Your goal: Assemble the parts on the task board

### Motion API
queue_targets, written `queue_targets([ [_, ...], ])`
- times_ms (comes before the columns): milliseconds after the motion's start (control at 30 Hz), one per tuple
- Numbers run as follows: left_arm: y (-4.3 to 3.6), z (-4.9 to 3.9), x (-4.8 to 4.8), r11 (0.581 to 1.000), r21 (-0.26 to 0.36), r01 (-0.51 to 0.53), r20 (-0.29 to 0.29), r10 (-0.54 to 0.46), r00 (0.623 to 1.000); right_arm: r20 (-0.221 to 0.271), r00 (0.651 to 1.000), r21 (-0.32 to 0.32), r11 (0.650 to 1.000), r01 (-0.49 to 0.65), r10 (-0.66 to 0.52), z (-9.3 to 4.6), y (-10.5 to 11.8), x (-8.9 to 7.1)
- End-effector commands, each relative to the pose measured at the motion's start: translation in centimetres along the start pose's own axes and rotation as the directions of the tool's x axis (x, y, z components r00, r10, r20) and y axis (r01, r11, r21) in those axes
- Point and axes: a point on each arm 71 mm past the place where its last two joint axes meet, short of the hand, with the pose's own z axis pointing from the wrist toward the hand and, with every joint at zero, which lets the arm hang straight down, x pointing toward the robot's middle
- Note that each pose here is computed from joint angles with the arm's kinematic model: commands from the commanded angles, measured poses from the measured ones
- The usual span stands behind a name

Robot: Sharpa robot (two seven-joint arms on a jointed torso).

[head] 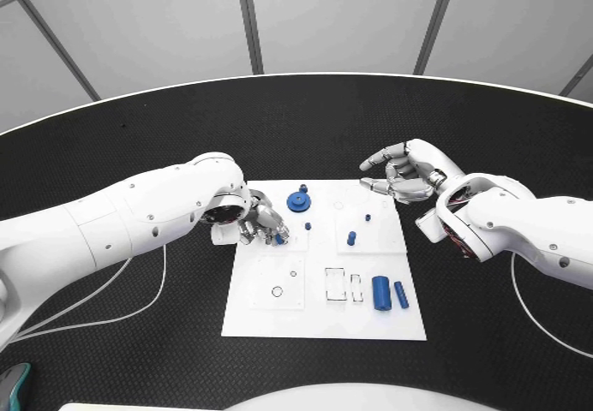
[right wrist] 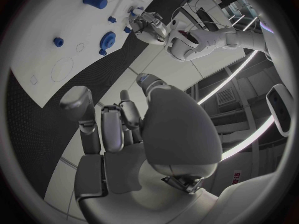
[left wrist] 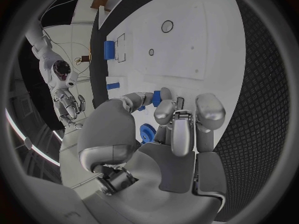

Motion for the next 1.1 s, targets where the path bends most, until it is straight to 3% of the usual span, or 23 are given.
queue_targets([
  [33,0.17,-0.11,0.11,1.000,0.004,0.001,-0.011,0.000,1.000,0.000,1.000,0.000,1.000,0.000,0.000,0.0,0.0,0.0],
  [433,0.47,-0.71,0.50,1.000,0.011,-0.023,-0.043,0.023,0.999,-0.002,1.000,0.003,1.000,0.001,-0.001,0.1,-0.1,0.0],
  [1100,-0.67,-0.28,-0.01,0.998,-0.006,-0.061,-0.070,0.060,0.996,-0.006,1.000,0.004,1.000,0.001,-0.001,0.2,-0.1,0.1],
])
